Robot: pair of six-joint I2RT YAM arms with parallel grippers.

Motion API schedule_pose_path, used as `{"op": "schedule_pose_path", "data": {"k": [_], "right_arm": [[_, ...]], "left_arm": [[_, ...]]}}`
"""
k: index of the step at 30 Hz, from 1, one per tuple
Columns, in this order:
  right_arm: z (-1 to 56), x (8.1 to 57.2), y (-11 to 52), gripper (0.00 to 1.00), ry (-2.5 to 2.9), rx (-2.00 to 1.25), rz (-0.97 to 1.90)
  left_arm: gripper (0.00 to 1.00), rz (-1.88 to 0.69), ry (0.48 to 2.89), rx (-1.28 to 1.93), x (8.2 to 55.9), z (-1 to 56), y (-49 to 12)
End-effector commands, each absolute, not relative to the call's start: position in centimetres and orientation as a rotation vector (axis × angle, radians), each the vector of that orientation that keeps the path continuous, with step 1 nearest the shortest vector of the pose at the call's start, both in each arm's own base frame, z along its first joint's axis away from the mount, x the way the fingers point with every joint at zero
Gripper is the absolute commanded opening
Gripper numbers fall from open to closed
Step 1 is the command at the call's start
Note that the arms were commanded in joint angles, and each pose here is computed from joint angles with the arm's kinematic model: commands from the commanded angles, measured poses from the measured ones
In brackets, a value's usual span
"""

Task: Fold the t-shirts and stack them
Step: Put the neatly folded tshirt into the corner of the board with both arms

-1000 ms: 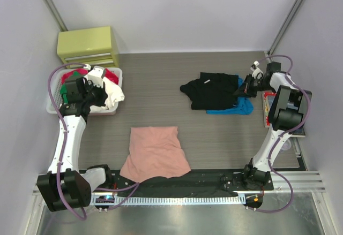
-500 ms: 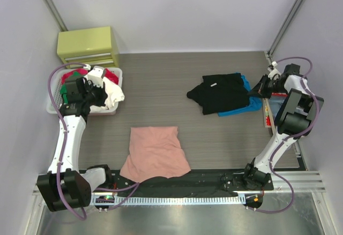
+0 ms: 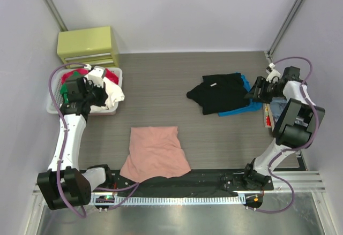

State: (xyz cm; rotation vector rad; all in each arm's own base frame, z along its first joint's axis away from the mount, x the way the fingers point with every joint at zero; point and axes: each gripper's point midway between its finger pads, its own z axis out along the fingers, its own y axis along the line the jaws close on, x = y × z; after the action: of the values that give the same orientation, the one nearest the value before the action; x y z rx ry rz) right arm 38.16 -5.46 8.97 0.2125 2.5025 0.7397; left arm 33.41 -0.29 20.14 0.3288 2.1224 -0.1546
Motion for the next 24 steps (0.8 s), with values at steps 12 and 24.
{"op": "schedule_pose_path", "data": {"k": [12, 24], "right_arm": [[14.3, 35.8, 4.5, 0.60, 2.377, -0.245, 0.452], [14.1, 42.9, 2.8, 0.01, 2.353, -0.150, 0.310]], "left_arm": [[0.00, -0.160, 2.089, 0.347, 33.5, 20.9, -0.4], [0.00, -0.147, 2.082, 0.350, 33.1, 21.0, -0.4]]}}
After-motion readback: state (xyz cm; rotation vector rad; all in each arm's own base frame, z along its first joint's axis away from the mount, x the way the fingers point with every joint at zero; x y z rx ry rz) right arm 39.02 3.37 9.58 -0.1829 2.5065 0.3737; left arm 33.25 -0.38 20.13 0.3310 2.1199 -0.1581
